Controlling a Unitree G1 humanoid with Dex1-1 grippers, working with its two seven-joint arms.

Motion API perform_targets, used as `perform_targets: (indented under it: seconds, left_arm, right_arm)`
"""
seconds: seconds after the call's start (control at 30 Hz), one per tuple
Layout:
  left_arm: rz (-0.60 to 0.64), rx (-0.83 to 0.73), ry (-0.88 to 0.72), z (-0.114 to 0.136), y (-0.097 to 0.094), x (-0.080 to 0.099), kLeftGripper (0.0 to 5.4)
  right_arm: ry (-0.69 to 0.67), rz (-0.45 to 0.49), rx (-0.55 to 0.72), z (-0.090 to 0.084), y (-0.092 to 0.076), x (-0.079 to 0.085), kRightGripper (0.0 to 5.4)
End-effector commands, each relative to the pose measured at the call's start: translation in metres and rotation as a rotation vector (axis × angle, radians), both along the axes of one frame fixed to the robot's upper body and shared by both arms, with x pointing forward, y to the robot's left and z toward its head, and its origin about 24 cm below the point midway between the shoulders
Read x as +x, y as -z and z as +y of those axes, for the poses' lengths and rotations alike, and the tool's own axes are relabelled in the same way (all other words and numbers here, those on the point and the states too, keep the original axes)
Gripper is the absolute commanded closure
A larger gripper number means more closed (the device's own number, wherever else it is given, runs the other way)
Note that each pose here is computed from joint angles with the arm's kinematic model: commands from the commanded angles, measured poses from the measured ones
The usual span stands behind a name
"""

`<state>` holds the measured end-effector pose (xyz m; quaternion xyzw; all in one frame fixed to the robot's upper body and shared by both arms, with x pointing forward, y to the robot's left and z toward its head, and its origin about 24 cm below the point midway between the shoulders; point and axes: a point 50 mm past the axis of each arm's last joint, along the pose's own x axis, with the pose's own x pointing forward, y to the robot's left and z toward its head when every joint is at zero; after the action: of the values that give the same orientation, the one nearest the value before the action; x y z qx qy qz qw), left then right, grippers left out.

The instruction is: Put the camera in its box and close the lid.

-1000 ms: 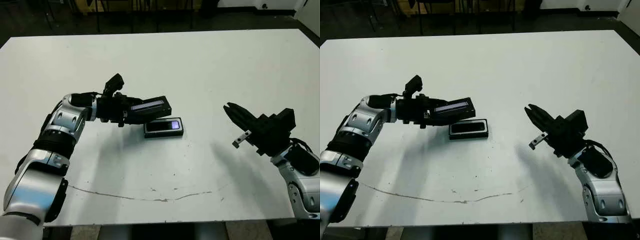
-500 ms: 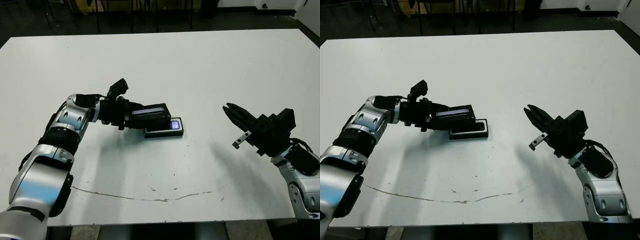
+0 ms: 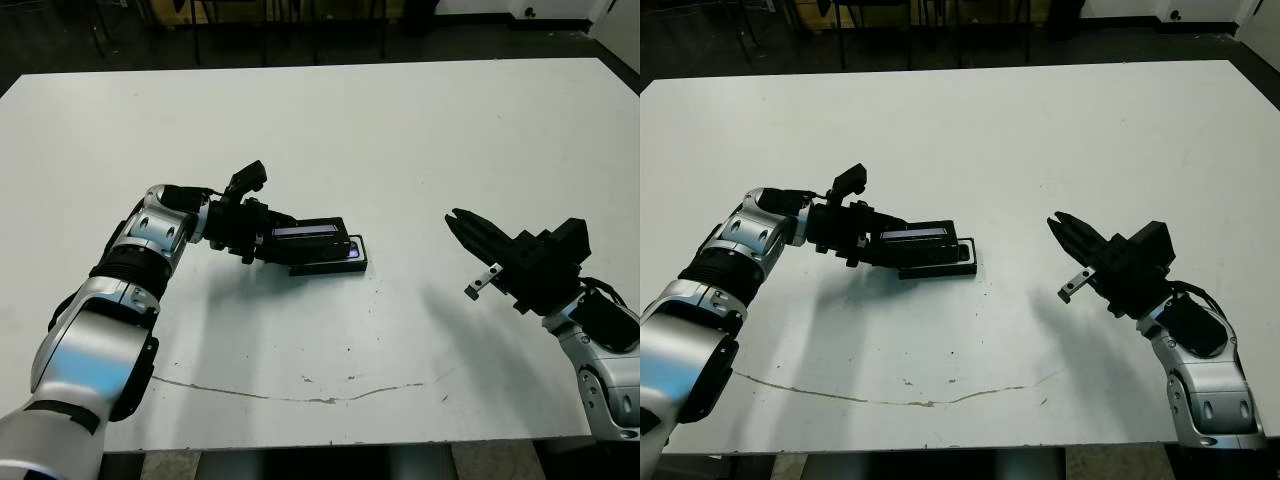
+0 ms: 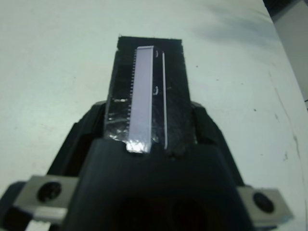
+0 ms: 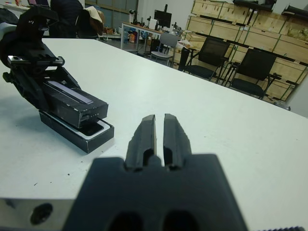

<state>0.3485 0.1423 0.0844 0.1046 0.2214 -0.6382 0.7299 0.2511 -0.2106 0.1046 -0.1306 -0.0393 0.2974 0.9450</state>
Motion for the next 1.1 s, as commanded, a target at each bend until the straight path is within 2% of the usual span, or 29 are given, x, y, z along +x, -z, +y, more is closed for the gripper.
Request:
perform_targets:
  seconds: [0.03, 0.2, 0.37, 0.53, 0.83, 1.1]
  left_arm:
    - [0.018, 0.03, 0.02, 0.0, 0.007, -0.003, 2.63]
    - [0.019, 0.055, 0.053, -0.008, 0.011, -0.006, 2.63]
    - [0.025, 0.067, 0.05, -0.012, 0.02, -0.008, 2.63]
    - [0.051, 0.071, 0.036, -0.012, 0.03, -0.012, 2.63]
    - [0.033, 0.053, 0.037, -0.012, 0.035, -0.016, 2.63]
    - [0.048, 0.068, -0.024, -0.009, 0.048, -0.02, 2.63]
  right_arm:
    - [0.011, 0.023, -0.011, -0.004, 0.004, -0.001, 5.4]
    - [0.016, 0.01, -0.04, -0.004, 0.002, -0.001, 5.4]
    - [0.026, 0.036, -0.021, -0.004, 0.002, -0.001, 5.4]
    - [0.018, 0.034, -0.017, -0.005, 0.002, 0.0, 5.4]
    - [0.016, 0.024, -0.023, -0.005, 0.003, -0.001, 5.4]
    - [0.026, 0.028, -0.035, -0.007, 0.004, -0.002, 5.4]
